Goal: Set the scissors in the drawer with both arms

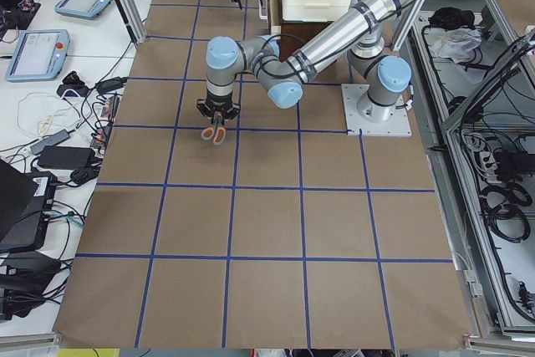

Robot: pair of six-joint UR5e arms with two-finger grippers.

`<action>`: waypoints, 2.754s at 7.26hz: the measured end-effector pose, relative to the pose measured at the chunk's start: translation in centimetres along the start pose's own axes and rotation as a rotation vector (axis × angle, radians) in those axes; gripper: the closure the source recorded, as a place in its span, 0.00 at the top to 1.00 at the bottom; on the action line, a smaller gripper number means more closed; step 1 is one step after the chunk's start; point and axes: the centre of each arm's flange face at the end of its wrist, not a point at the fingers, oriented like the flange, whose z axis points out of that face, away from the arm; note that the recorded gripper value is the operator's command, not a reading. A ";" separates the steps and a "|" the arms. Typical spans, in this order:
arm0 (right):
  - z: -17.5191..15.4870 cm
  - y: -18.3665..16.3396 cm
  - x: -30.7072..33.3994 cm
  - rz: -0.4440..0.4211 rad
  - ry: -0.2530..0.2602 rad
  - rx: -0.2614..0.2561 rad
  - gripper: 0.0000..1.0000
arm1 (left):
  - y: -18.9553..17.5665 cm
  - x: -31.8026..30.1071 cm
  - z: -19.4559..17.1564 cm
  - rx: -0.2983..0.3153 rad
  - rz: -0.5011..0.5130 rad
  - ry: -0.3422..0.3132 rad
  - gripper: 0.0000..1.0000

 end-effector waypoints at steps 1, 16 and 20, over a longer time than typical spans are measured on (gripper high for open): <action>-0.2 -0.1 0.3 -0.002 0.029 0.005 1.00 | -2.5 -0.6 -3.0 0.009 0.026 0.015 0.01; -1.0 1.2 1.9 0.009 0.080 0.033 1.00 | -23.9 1.8 -7.4 0.044 -0.149 0.139 0.01; 0.6 0.9 3.0 0.005 0.070 0.031 1.00 | -23.9 1.6 -7.0 0.046 -0.148 0.141 0.01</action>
